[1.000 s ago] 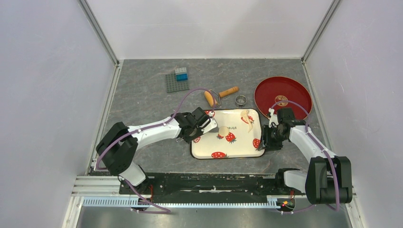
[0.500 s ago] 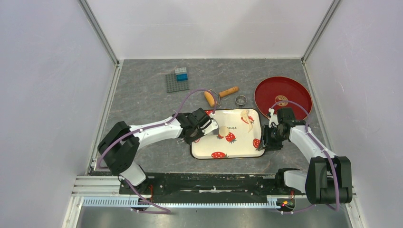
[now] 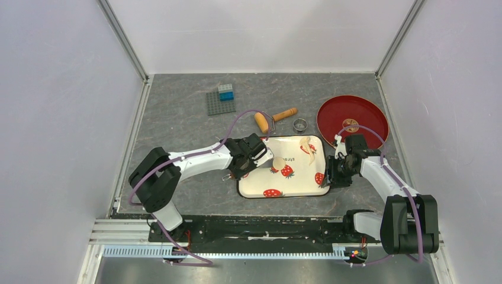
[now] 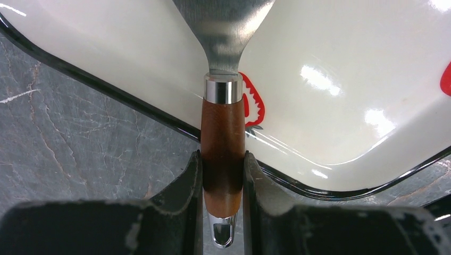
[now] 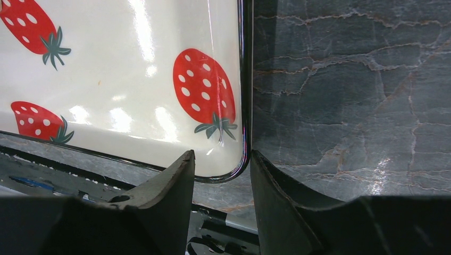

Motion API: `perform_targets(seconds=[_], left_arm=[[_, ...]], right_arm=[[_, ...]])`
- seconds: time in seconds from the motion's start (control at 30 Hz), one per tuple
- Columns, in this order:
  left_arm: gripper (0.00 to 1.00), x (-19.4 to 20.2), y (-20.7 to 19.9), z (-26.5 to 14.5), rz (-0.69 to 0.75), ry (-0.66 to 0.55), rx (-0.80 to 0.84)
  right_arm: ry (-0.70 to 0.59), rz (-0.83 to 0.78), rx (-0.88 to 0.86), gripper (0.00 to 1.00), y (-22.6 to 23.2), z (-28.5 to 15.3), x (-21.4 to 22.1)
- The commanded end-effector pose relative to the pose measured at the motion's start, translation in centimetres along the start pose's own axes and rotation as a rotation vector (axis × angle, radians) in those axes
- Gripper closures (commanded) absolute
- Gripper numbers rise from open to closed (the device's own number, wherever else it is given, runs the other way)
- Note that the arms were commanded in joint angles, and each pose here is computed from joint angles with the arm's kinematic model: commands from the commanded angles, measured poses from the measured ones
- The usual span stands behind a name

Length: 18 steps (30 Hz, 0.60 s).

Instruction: Roll out the dumpling wrappers from the dough

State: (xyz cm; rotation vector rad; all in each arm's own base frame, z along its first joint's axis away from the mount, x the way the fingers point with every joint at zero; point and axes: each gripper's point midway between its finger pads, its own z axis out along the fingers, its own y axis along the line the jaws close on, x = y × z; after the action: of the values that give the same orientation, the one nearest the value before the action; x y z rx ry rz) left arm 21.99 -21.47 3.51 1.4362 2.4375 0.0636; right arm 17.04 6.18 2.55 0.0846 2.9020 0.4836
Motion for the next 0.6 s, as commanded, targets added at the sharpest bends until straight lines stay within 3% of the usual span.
perform_targets(seconds=[0.0, 0.57], left_arm=[[0.98, -2.2, -0.2, -0.2, -0.053, -0.044, 0.003], [0.98, -2.5, -1.7, 0.0, 0.022, -0.025, 0.041]], right_arm=[[-0.012, -0.023, -0.037, 0.56, 0.7, 0.1, -0.3], [-0.011, -0.026, -0.037, 0.56, 0.7, 0.2, -0.3]])
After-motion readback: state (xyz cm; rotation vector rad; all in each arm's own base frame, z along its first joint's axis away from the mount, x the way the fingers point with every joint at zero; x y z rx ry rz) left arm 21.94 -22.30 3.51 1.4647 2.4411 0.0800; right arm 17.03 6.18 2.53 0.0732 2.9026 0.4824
